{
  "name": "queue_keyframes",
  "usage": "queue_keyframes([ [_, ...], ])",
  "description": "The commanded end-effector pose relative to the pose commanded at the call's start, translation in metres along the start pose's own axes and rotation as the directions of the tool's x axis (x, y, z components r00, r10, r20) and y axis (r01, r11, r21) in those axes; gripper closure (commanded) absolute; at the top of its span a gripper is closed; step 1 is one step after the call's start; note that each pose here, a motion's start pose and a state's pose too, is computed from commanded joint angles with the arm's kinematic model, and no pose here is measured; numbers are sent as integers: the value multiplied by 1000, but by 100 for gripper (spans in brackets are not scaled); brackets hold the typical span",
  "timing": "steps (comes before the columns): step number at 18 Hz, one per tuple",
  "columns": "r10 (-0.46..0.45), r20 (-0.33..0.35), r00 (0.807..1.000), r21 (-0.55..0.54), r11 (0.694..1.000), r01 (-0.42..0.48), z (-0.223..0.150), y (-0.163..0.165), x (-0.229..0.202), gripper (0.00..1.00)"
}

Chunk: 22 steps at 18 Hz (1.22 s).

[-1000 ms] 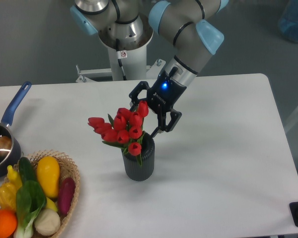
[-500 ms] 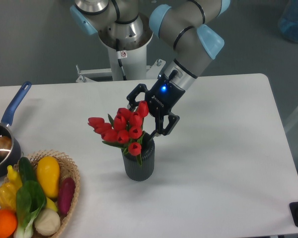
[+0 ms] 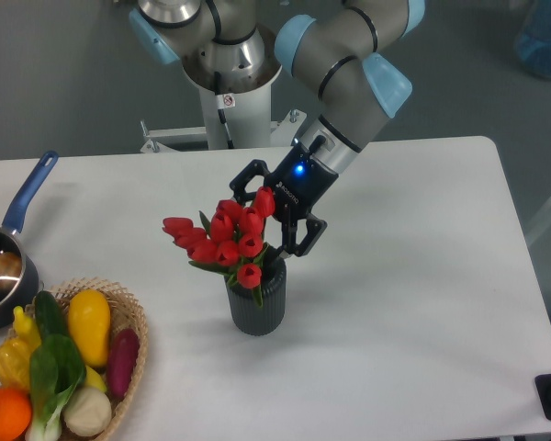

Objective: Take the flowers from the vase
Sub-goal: 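Close the gripper on the tulip bunch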

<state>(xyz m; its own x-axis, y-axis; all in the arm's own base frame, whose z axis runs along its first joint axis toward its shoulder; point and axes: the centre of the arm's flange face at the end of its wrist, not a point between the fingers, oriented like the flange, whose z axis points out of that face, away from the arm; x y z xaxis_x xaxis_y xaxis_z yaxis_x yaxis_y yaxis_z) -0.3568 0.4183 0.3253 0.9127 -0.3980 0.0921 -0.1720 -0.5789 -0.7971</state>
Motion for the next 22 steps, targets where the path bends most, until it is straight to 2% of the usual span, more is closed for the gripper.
queue_keyframes([
  [9, -3, -3, 1000, 15, 1000, 3, 1, 1, -2, 1],
  [13, -3, -4, 1000, 17, 1000, 3, 2, 2, -3, 8],
  [15, -2, -3, 1000, 17, 1000, 2, 1, 1, -2, 17],
  [19, -2, -3, 1000, 17, 1000, 2, 2, 1, -3, 30],
  [22, -3, -1, 1000, 17, 1000, 3, 0, 1, -3, 37],
])
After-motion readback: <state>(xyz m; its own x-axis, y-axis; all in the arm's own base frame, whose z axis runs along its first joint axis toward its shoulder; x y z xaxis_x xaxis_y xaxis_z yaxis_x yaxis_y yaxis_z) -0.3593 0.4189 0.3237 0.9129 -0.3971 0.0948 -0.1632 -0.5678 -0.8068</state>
